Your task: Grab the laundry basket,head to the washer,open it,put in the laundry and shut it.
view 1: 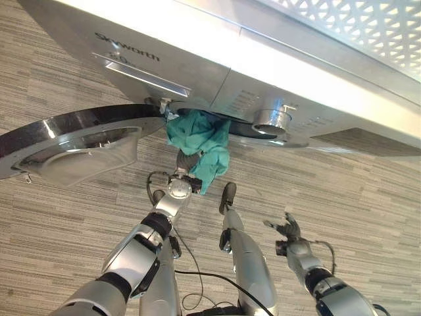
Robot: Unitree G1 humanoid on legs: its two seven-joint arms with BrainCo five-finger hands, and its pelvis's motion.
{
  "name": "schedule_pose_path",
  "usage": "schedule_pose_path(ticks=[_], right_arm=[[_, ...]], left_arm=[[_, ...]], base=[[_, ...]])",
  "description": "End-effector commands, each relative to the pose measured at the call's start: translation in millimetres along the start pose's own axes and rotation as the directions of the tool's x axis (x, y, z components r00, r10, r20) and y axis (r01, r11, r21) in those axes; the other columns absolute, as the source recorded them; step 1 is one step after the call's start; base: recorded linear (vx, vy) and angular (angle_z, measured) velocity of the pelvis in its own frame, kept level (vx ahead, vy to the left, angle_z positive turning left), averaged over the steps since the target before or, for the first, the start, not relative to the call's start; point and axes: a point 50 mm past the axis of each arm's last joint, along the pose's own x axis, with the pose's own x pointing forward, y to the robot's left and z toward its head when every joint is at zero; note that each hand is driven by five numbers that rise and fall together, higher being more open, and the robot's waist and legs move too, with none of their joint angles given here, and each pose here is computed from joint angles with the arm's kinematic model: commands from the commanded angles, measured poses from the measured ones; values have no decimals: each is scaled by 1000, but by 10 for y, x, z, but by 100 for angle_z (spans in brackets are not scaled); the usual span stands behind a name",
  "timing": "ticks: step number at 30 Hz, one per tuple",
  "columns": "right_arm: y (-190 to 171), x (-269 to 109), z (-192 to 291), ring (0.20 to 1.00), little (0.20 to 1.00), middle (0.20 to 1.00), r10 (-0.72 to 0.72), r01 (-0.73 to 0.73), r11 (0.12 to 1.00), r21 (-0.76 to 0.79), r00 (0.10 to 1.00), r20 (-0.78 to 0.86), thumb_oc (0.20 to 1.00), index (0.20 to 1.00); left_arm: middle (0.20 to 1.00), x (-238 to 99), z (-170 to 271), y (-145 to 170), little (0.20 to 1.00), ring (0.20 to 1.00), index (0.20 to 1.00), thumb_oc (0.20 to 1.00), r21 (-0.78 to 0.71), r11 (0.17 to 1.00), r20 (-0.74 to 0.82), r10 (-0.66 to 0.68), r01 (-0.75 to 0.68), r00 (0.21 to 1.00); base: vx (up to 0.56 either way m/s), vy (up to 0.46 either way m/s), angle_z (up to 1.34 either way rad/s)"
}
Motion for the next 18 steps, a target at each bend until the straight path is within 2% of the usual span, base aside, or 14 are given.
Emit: schedule_pose_path(ticks=[1,5,7,9,11,12,13,16,17,18], right_arm=[[-91,15,-13,1000,1000,1000,3,-3,998,-56,1000,6,1000,1000],[-115,-26,-140,1000,1000,1000,39,-39,995,-97,999,-1,1000,1000],[-73,-28,-47,1000,1000,1000,63,-58,993,-98,997,48,1000,1000],[-76,-27,-43,1000,1000,1000,62,-57,993,-99,997,49,1000,1000],[-1,-17,158,1000,1000,1000,76,-69,996,-65,990,121,1000,1000],[24,-18,370,1000,1000,1000,81,-76,997,-33,976,202,1000,1000],[22,-16,385,1000,1000,1000,81,-76,997,-34,975,205,1000,1000],[27,-57,830,1000,1000,1000,88,-105,994,24,925,369,1000,1000],[28,-57,836,1000,1000,1000,89,-105,994,24,925,370,1000,1000],[-38,-125,1074,1000,1000,1000,98,-138,989,51,878,469,1000,1000]], left_arm=[[200,133,491,-166,200,200,200,200,-107,994,156,-11,28,988],[200,290,1060,-143,200,200,200,200,-142,989,284,-7,49,959],[200,370,1432,-80,200,200,200,200,-228,972,340,28,53,940],[200,372,1439,-77,200,200,200,200,-229,972,340,28,54,940],[200,404,1870,1,200,200,200,200,-362,930,398,93,63,913],[200,434,2187,245,200,200,200,200,-446,895,430,180,35,885],[200,437,2204,260,200,200,200,200,-448,893,432,181,36,883],[200,407,2773,839,200,200,200,200,-565,825,465,334,-16,820],[256,406,2780,845,256,256,256,256,-565,825,466,334,-15,819],[1000,385,2932,1299,1000,1000,1000,1000,-472,875,466,347,-102,814]], base=[[-4,-84,1],[1,-95,11],[14,-85,9],[14,-51,-1],[27,-67,-4],[0,0,0],[25,-12,-7],[33,-23,-20],[74,-61,-19],[55,-53,-17]])
